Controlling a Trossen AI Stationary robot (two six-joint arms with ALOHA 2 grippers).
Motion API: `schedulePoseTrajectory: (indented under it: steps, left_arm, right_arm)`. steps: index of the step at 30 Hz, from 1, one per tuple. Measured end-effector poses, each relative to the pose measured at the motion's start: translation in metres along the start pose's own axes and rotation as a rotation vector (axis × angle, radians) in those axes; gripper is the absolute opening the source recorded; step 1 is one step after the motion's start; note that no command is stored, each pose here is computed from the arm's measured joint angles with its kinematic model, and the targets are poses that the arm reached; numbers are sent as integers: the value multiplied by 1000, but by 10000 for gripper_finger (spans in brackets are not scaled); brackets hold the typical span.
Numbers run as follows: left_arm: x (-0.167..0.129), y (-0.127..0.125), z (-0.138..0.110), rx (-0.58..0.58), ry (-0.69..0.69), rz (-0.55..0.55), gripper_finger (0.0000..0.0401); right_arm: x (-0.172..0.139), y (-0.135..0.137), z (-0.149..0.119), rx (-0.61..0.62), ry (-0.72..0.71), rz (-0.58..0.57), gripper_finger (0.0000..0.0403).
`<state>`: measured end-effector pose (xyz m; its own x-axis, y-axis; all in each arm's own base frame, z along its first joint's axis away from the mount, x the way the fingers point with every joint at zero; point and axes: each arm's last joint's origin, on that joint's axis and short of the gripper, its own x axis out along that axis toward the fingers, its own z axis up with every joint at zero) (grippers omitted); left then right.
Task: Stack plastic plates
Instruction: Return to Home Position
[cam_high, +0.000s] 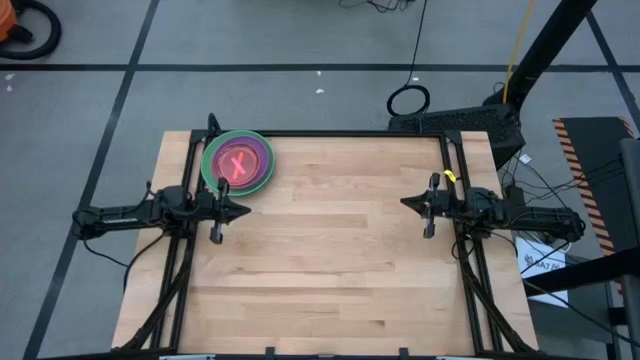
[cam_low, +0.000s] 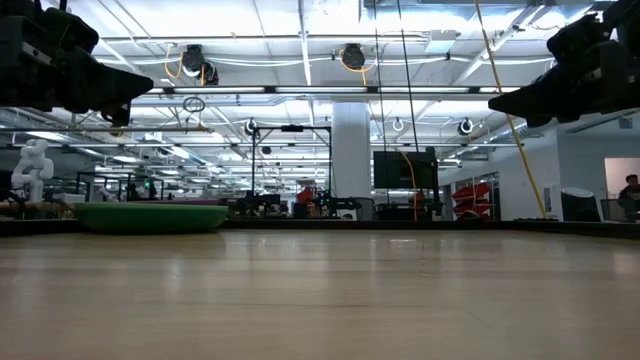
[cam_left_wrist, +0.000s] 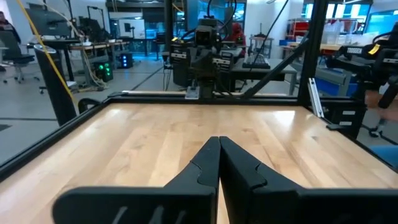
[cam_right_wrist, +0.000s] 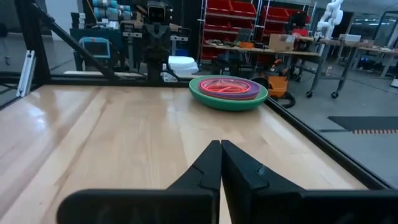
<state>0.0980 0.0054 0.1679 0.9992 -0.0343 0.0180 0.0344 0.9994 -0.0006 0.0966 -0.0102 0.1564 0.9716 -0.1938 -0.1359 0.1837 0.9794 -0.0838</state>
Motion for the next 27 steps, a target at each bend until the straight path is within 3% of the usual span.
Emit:
schedulePoseTrajectory:
  steps: [13, 27]
  left_arm:
    - [0, 0, 0, -2, 0, 1, 12]
    - [0, 0, 0, -2, 0, 1, 12]
  right_arm:
    - [-1, -1, 13, 17, -131, -11, 6]
    - [-1, -1, 13, 17, -131, -11, 6]
